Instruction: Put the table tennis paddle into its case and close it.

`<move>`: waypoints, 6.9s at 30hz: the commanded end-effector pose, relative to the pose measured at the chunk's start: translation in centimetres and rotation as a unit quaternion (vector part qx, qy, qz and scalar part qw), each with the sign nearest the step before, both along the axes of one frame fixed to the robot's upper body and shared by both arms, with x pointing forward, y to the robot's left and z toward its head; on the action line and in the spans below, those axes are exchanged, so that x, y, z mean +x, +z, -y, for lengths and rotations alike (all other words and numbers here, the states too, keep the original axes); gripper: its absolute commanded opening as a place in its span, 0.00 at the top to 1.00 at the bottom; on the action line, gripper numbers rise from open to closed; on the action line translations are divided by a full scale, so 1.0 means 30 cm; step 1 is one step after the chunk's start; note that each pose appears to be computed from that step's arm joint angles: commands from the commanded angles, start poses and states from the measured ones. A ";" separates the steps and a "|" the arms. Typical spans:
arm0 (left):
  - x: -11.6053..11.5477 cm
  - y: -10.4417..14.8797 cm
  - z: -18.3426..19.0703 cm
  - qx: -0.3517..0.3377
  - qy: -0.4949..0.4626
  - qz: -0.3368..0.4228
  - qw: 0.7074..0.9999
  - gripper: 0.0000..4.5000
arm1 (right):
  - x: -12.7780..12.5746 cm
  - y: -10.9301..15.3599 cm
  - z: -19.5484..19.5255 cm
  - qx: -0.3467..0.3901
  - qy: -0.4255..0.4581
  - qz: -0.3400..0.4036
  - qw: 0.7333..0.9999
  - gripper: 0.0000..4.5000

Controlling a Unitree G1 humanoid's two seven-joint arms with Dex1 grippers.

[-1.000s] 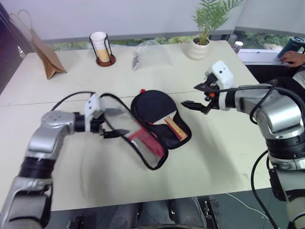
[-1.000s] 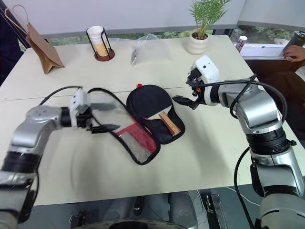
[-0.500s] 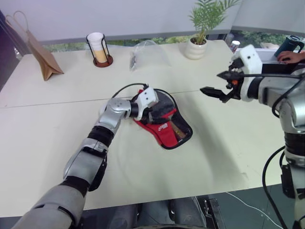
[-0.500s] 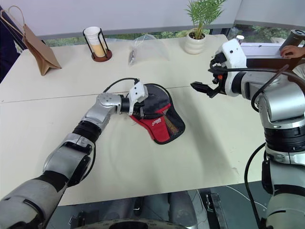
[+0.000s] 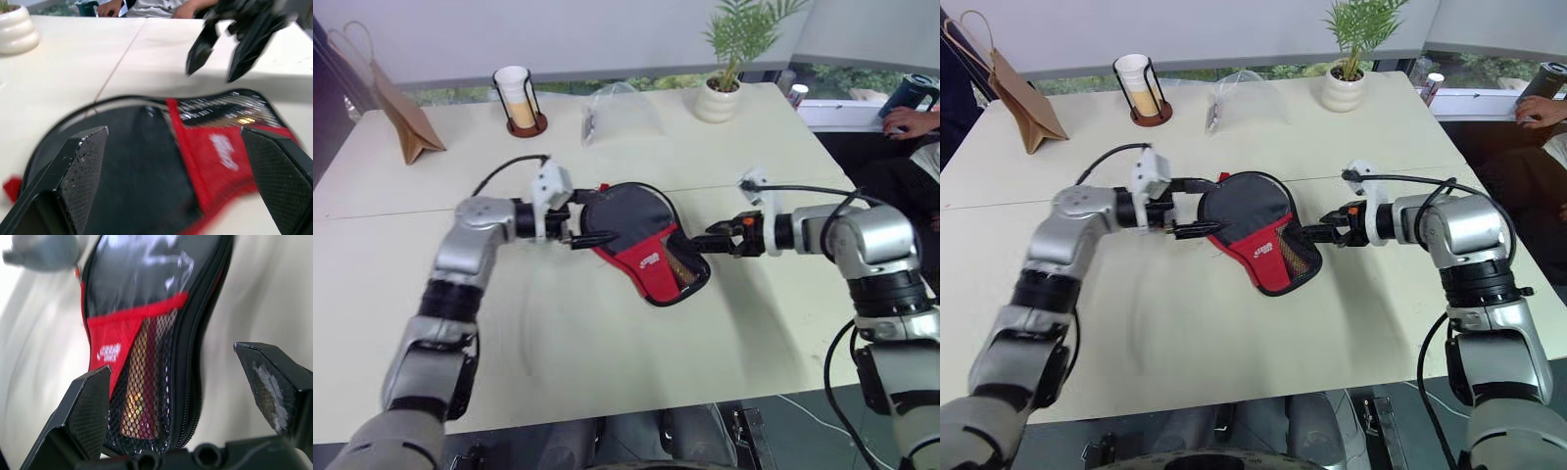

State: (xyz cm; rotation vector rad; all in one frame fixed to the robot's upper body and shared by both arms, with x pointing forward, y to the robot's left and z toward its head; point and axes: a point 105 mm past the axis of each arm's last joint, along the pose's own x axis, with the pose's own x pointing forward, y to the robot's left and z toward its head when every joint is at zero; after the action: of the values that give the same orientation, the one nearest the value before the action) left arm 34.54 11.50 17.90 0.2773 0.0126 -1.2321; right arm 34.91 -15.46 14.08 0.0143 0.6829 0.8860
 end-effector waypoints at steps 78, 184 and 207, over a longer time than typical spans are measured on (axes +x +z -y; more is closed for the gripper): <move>-0.056 0.047 -0.209 0.087 0.120 0.073 0.986 0.00 | -0.135 0.181 0.036 -0.040 0.024 0.134 0.990 0.01; 0.270 0.120 0.553 0.084 0.076 0.235 0.965 0.83 | -0.231 -0.431 -0.381 -0.139 0.113 0.048 0.983 0.00; 0.252 0.135 0.494 -0.031 0.023 0.062 0.997 0.01 | -0.172 -0.380 -0.325 -0.144 0.091 0.078 0.982 0.00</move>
State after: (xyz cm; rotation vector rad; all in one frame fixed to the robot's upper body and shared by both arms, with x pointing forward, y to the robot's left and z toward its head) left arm 41.67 -3.68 19.35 0.3243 -0.0473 -1.1940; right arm 30.94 -3.33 7.78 -0.3996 0.4200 0.9773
